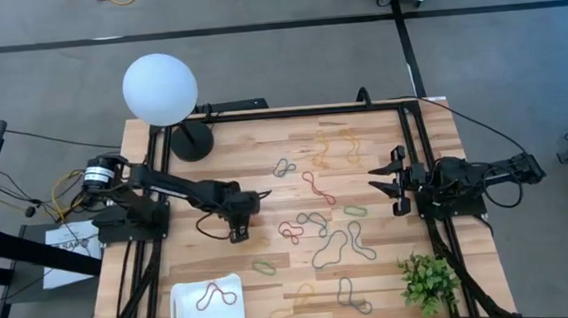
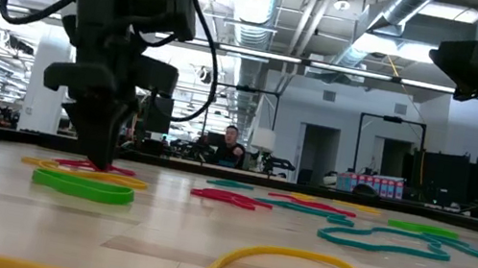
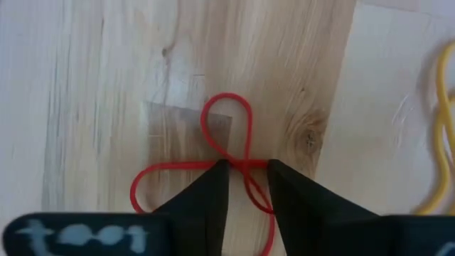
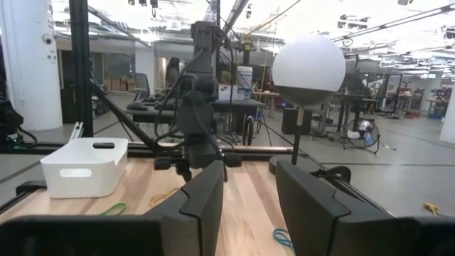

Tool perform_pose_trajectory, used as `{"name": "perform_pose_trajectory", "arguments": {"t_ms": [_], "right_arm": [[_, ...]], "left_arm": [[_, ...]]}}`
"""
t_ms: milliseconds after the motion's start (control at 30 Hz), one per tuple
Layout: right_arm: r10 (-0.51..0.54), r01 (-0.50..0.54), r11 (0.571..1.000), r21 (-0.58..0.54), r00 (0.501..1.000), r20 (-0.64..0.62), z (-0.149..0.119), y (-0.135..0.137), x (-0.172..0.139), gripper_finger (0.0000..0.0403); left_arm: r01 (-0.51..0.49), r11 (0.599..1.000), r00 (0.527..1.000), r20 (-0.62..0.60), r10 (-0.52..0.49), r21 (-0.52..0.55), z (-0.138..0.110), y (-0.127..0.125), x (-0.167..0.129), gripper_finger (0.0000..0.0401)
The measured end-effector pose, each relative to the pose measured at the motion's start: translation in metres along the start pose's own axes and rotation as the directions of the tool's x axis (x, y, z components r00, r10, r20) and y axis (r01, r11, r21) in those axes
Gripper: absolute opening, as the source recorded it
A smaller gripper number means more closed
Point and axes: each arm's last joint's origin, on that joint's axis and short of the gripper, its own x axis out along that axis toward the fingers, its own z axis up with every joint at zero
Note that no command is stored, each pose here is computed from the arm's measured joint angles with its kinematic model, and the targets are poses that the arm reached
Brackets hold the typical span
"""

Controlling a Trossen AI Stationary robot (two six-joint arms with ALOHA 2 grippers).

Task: Pick and place items into bin
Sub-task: Put the red rubber band into the bin

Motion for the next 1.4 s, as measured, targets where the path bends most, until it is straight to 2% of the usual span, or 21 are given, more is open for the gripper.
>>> {"name": "perform_pose_trajectory", "arguments": {"t_ms": [100,233,333,533,633,700,867,1000,1100,1200,1400], "right_arm": [[0.000,0.000,1.000,0.000,1.000,0.000,0.000,0.000,0.000,0.0125],[0.000,0.000,1.000,-0.001,1.000,0.000,0.000,0.000,0.000,0.0125],[0.000,0.000,1.000,-0.001,1.000,0.001,0.000,0.000,0.000,0.0125],[0.000,0.000,1.000,0.000,1.000,0.000,0.000,0.000,0.000,0.0125],[0.000,0.000,1.000,0.000,1.000,0.000,0.000,0.000,0.000,0.0125],[0.000,0.000,1.000,0.000,1.000,0.000,0.000,0.000,0.000,0.0125],[0.001,-0.001,1.000,-0.002,1.000,-0.010,-0.001,0.000,0.000,0.0125],[0.004,-0.005,1.000,-0.006,0.999,-0.033,-0.003,0.000,0.000,0.0125],[0.006,-0.007,1.000,-0.009,0.999,-0.048,-0.005,0.001,0.000,0.0125],[0.006,-0.006,1.000,-0.008,0.999,-0.045,-0.004,0.001,0.000,0.0125],[-0.002,0.002,1.000,0.023,1.000,0.013,0.001,0.000,0.000,0.0125]], "left_arm": [[-0.007,0.999,1.000,-0.010,0.007,0.040,-0.001,0.000,0.002,0.0091],[0.015,0.993,1.000,-0.018,-0.013,0.118,0.000,-0.002,-0.002,0.0024],[0.012,0.991,0.999,-0.035,-0.007,0.133,0.004,-0.005,-0.011,0.0008],[0.084,0.981,0.987,-0.150,-0.057,0.176,0.015,-0.024,-0.073,0.0001],[0.173,0.975,0.971,-0.188,-0.145,0.139,0.016,-0.042,-0.114,0.0001],[0.235,0.969,0.957,-0.194,-0.217,0.073,0.014,-0.056,-0.139,0.0000],[0.298,0.952,0.938,-0.164,-0.305,-0.066,-0.008,-0.104,-0.172,0.0000],[0.299,0.941,0.948,-0.065,-0.312,-0.159,-0.032,-0.149,-0.178,0.0000],[0.287,0.941,0.958,0.046,-0.283,-0.179,-0.048,-0.181,-0.174,0.0000],[0.277,0.946,0.960,0.082,-0.267,-0.168,-0.061,-0.204,-0.165,0.0002],[0.071,0.991,0.996,0.068,-0.064,-0.111,-0.074,-0.221,-0.128,0.0020]]}}
